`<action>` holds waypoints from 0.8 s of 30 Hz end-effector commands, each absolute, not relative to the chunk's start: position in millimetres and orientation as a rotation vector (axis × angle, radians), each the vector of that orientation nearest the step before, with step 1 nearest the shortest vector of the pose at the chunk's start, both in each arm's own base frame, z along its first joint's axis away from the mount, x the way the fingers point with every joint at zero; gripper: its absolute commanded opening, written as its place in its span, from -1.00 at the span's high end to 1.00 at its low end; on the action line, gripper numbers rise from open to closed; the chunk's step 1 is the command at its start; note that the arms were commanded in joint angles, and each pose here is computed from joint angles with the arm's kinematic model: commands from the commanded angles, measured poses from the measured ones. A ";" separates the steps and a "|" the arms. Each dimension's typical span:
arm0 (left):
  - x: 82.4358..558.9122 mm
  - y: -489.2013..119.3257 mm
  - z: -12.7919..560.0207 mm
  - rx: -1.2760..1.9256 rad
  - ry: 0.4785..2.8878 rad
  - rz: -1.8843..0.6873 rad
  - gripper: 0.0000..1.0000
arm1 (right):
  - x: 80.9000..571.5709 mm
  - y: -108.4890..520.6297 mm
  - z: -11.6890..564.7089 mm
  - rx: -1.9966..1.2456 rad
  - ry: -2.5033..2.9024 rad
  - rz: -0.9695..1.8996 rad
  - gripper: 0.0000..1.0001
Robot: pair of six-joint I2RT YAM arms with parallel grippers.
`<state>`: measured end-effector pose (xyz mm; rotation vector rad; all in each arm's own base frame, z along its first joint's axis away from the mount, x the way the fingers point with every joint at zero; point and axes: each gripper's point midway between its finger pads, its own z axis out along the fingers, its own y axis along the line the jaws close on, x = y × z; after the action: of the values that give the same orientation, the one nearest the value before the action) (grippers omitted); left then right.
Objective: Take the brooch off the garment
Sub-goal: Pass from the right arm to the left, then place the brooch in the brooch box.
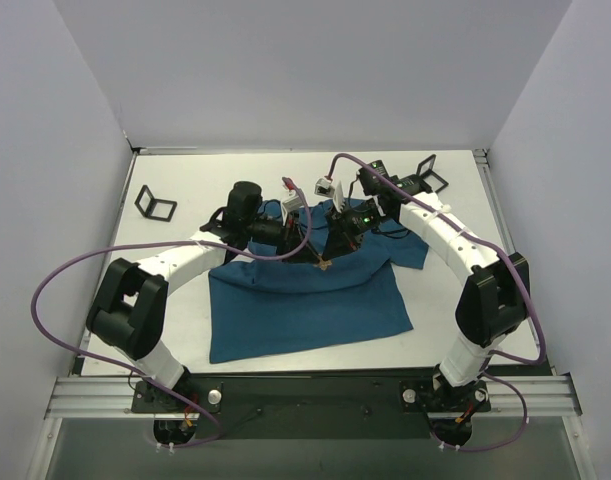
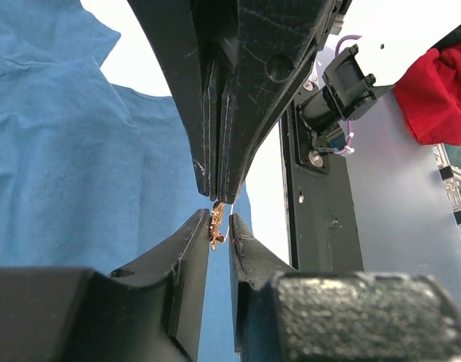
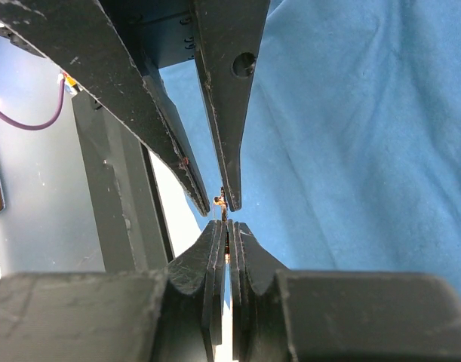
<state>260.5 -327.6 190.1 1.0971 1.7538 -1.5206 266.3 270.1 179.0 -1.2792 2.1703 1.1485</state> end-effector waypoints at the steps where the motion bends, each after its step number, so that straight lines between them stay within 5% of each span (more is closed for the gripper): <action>1: 260.6 -332.3 211.1 1.134 1.650 -1.534 0.47 | 261.2 269.0 189.9 -1.303 2.128 1.150 1.00; 6: 258.8 -334.0 210.4 1.137 1.651 -1.538 0.48 | 261.2 269.4 190.1 -1.305 2.127 1.149 1.00; 10: 256.2 -336.3 208.6 1.149 1.652 -1.540 0.67 | 261.0 269.7 190.0 -1.307 2.127 1.147 1.00; 13: 255.7 -337.2 207.2 1.160 1.655 -1.531 1.00 | 260.9 269.9 191.2 -1.306 2.125 1.149 1.00; 20: 271.5 -335.0 206.9 1.120 1.684 -1.381 1.00 | 265.7 267.8 189.1 -1.302 2.142 1.113 1.00; 22: 279.5 -329.6 211.3 1.115 1.680 -1.278 1.00 | 272.0 263.7 189.8 -1.294 2.155 1.067 0.91; 24: 295.2 -321.2 207.8 1.093 1.701 -1.122 1.00 | 277.7 255.6 192.2 -1.260 2.178 1.051 0.61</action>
<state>267.2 -330.7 184.3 1.1005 1.7611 -1.4164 269.1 264.5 174.6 -1.2765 2.1989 1.1029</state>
